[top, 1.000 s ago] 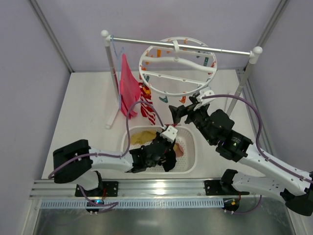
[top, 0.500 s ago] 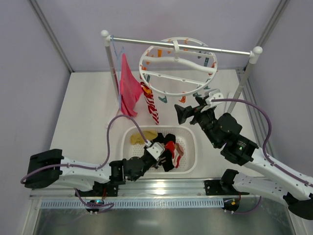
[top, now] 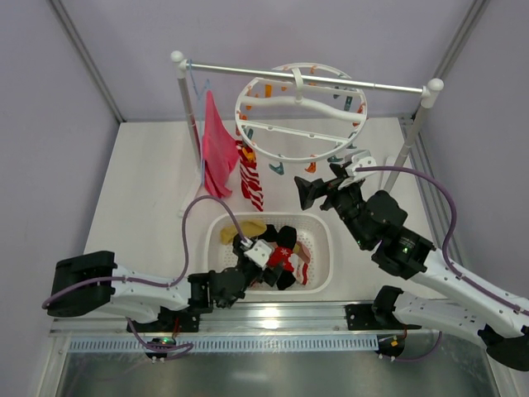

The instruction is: Remove the socks clipped to the hanger

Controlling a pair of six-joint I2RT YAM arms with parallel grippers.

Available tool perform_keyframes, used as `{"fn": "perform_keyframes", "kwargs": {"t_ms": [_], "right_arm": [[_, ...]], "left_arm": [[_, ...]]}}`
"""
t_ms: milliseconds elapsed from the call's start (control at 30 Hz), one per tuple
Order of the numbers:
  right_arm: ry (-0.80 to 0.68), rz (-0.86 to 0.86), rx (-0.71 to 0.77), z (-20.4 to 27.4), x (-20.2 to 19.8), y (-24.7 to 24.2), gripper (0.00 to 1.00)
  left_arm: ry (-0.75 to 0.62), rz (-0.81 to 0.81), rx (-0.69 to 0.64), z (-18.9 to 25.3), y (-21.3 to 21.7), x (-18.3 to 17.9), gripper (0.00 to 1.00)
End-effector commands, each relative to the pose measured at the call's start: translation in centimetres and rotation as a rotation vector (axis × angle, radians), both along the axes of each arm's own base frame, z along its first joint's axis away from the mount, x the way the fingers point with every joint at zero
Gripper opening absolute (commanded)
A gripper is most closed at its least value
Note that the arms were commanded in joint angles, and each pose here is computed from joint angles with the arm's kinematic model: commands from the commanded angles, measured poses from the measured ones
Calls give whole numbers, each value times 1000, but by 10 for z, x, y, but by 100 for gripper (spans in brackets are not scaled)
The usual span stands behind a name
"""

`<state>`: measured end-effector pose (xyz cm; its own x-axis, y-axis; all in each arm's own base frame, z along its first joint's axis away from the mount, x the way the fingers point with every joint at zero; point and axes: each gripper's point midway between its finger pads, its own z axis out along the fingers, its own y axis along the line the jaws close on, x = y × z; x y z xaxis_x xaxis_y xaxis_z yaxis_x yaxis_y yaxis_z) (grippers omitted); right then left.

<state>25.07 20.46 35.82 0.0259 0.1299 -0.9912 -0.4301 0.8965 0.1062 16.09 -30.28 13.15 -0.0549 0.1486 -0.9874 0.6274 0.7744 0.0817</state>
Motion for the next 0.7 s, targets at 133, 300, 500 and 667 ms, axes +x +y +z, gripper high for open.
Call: {"fn": "perform_keyframes", "kwargs": {"t_ms": [133,300,500,667], "right_arm": [[-37,-25,51,14,-2,-10,99],[-42,-28,55,15,-4,-13,99],[-51,-33,64,16,-6,-17,99],[-53,-32,68,16,-6,-17,99]], "left_arm": [[-95,186,-144,65,33,20,100],[-139,215,-203,95,54,31,99],[-82,255,-290,108,77,63,100],[-38,261,-299,104,75,95,100]]}}
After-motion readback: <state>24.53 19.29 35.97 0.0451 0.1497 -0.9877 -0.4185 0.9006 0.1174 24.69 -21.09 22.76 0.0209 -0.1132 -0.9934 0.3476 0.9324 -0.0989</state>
